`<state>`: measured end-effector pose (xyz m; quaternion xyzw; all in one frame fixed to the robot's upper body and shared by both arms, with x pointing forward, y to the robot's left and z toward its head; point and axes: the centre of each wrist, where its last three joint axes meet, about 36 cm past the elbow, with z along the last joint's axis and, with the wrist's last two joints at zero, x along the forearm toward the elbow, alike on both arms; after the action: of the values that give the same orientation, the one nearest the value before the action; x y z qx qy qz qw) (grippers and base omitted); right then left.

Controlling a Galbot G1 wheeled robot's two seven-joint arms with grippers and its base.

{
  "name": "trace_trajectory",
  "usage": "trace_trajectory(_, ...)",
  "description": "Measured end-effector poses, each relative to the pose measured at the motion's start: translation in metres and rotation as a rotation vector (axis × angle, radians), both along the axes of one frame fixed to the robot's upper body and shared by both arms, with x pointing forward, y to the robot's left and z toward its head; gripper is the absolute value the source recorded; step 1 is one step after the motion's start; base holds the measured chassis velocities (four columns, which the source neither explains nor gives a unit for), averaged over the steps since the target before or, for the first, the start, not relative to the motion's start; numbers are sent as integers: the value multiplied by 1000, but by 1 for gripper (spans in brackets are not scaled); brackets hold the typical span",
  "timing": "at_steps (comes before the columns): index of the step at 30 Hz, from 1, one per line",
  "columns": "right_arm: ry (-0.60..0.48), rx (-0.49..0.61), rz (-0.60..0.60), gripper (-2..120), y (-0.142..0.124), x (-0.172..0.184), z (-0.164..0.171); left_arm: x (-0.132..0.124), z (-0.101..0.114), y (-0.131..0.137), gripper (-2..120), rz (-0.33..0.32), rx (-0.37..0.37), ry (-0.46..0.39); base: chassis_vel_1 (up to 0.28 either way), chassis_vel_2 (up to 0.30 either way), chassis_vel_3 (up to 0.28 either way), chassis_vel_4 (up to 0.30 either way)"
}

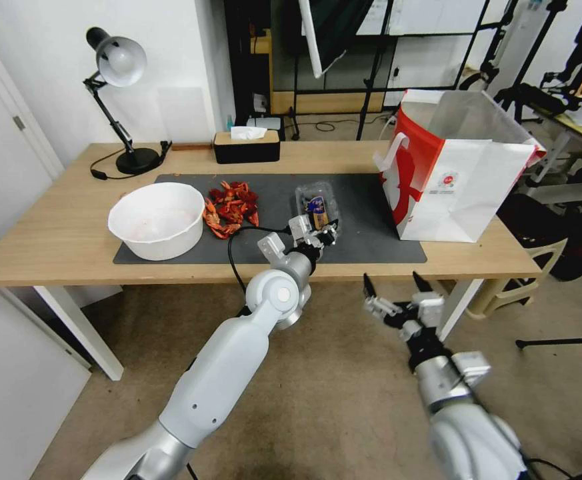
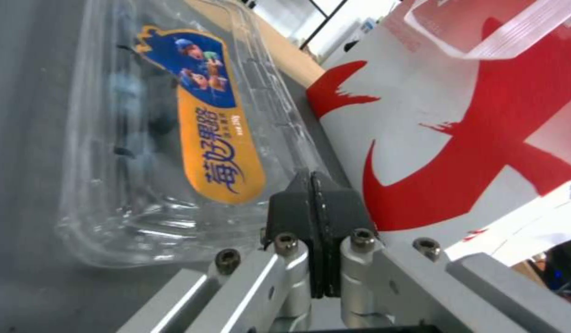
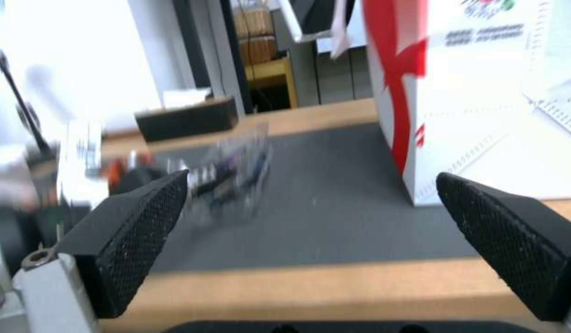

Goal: Close the takeout container lid, then place the container into the takeout bag.

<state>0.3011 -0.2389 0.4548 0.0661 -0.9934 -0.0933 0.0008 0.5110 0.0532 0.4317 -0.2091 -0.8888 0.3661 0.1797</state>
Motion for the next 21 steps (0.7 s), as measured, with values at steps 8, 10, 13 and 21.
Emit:
trace_trajectory(8, 46, 272, 36, 100, -26, 37, 35, -1, -4, 2, 0, 5, 13, 4, 0, 0, 0, 0)
trace_trajectory(10, 68, 317, 51, 100, -27, 48, 38, -1, -5, 2, 0, 6, 13, 4, 0, 0, 0, 0)
trace_trajectory(13, 112, 383, 94, 100, -24, 79, 42, 0, -5, 3, 0, 10, 15, 5, 0, 0, 0, 0)
trace_trajectory(21, 185, 406, 144, 100, -17, 139, 49, 2, -5, 6, 0, 18, 16, 3, 0, 0, 0, 0)
